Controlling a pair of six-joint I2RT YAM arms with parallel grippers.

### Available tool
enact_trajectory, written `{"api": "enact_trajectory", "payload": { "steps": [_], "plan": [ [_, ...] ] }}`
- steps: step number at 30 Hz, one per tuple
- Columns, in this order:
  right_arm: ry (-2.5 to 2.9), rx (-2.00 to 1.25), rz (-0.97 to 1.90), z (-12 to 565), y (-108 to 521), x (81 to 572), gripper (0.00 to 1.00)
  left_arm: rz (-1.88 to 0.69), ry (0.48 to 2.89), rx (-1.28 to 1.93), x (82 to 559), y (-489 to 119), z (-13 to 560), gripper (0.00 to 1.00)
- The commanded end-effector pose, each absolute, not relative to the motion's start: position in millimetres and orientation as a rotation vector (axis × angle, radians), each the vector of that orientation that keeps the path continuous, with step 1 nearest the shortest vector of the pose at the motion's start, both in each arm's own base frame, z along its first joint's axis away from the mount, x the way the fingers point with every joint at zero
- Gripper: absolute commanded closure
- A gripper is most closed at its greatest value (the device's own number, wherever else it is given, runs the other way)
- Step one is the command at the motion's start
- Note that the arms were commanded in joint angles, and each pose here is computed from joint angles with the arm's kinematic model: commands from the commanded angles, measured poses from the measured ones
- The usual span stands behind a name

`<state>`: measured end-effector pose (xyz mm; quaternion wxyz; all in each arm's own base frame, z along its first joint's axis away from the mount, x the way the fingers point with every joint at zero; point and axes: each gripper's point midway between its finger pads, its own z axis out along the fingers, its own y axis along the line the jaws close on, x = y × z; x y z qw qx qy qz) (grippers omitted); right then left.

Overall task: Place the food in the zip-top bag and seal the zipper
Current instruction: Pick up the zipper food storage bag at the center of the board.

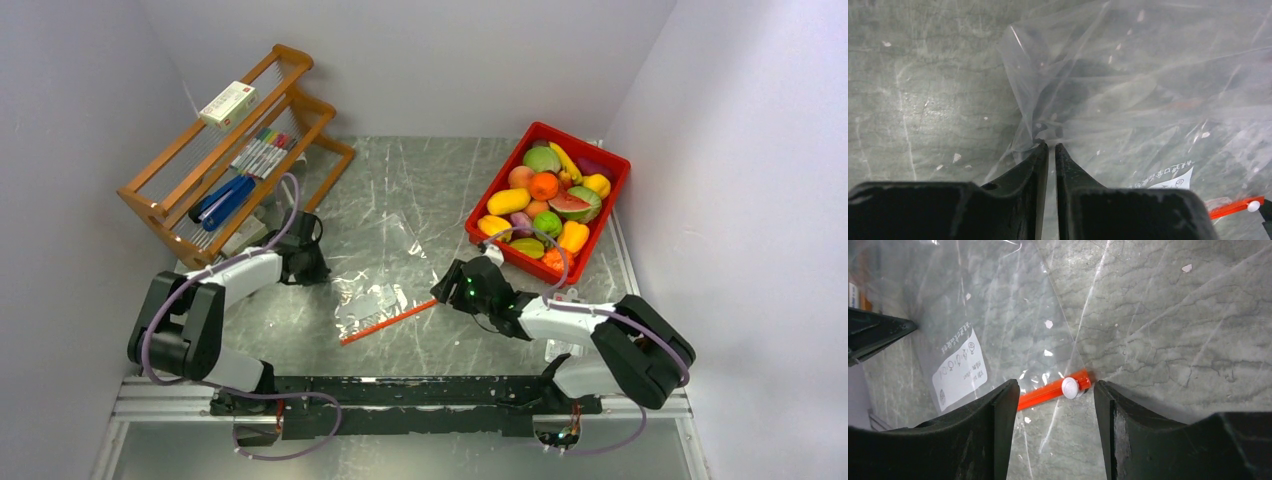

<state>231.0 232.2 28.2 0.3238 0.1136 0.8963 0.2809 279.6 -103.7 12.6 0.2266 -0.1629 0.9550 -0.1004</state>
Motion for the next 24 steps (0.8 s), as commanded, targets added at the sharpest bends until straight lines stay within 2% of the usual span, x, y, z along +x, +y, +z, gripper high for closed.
{"api": "enact_trajectory", "payload": {
  "steps": [1, 7, 14, 24],
  "plan": [
    [2.305, 0.314, 0.803, 32.7, 236.8, 230.8, 0.42, -0.301, 2.626, -0.455, 278.2, -103.9, 4.6, 0.87],
    [2.191, 0.326, 0.919, 50.3, 244.7, 236.9, 0.41, -0.302, 2.635, -0.466, 270.4, -102.3, -3.3, 0.87],
    [2.226, 0.432, 0.807, 30.9, 231.9, 243.1, 0.33, -0.316, 2.631, -0.470, 267.5, -103.2, -7.1, 0.87],
    [2.198, 0.362, 1.002, 48.0, 260.6, 238.5, 0.36, -0.342, 2.630, -0.464, 266.5, -106.0, -7.7, 0.87]
  ]
}}
